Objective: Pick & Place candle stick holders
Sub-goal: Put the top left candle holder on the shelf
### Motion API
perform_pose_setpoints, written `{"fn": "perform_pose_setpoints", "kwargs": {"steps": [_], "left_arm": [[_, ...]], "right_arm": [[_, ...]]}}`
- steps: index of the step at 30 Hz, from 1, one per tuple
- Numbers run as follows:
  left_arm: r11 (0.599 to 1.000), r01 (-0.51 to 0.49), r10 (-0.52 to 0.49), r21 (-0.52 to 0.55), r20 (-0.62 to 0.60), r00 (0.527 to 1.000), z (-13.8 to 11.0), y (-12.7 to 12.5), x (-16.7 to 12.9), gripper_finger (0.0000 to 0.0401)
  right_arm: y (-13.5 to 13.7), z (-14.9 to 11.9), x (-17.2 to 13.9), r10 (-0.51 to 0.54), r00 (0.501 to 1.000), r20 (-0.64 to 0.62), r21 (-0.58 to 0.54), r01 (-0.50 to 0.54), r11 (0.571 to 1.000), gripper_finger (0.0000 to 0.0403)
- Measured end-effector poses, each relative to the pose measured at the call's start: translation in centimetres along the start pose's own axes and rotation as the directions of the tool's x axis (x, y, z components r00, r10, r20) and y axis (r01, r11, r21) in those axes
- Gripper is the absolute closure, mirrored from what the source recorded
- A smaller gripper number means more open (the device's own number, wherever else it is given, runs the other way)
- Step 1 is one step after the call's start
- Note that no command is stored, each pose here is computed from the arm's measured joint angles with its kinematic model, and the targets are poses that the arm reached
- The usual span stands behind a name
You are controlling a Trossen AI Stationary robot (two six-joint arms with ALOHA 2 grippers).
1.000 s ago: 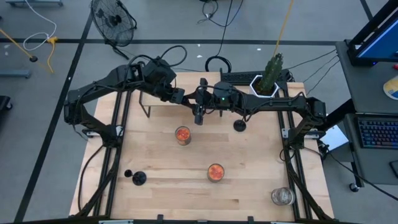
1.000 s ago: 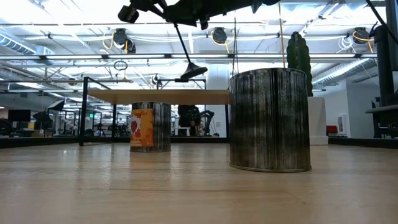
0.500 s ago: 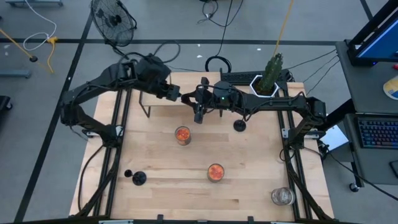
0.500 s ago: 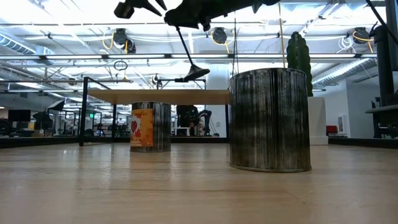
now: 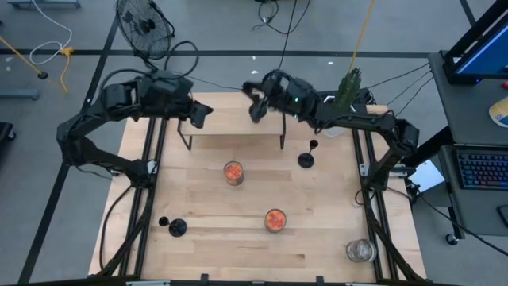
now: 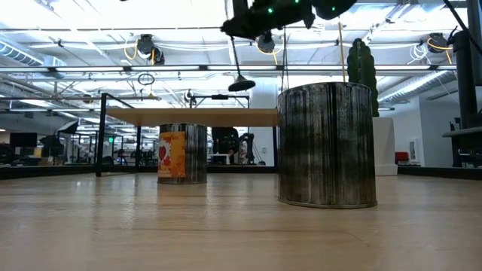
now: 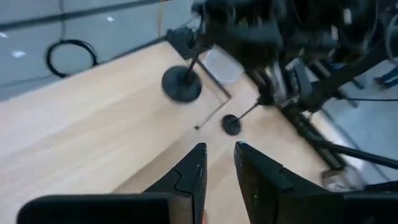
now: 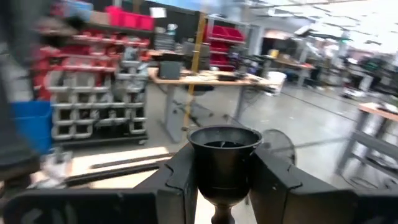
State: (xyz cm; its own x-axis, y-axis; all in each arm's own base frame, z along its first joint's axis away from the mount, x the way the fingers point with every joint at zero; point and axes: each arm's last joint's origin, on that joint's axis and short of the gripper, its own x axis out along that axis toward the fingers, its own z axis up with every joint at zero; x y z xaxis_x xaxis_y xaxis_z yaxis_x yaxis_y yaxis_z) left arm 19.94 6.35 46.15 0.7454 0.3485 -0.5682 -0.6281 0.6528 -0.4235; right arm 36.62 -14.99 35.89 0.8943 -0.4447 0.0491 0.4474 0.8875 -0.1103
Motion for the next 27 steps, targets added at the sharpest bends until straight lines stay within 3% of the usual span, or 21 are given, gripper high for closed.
{"fn": "perform_pose_setpoints", "kwargs": {"steps": [11,27], "left_arm": [[0.991,-0.113,0.114,0.069,-0.021,0.993,-1.1,0.0,-0.3,0.0313],[0.983,-0.154,0.154,0.096,0.012,0.988,-1.1,0.1,-0.3,0.0313]], "right_arm": [[-5.6,-0.7,0.0,-0.143,0.990,-0.014,0.104,0.144,0.984,0.0307],[-5.8,-5.3,-1.2,-0.313,0.949,0.036,0.136,0.306,0.942,0.0307]]}}
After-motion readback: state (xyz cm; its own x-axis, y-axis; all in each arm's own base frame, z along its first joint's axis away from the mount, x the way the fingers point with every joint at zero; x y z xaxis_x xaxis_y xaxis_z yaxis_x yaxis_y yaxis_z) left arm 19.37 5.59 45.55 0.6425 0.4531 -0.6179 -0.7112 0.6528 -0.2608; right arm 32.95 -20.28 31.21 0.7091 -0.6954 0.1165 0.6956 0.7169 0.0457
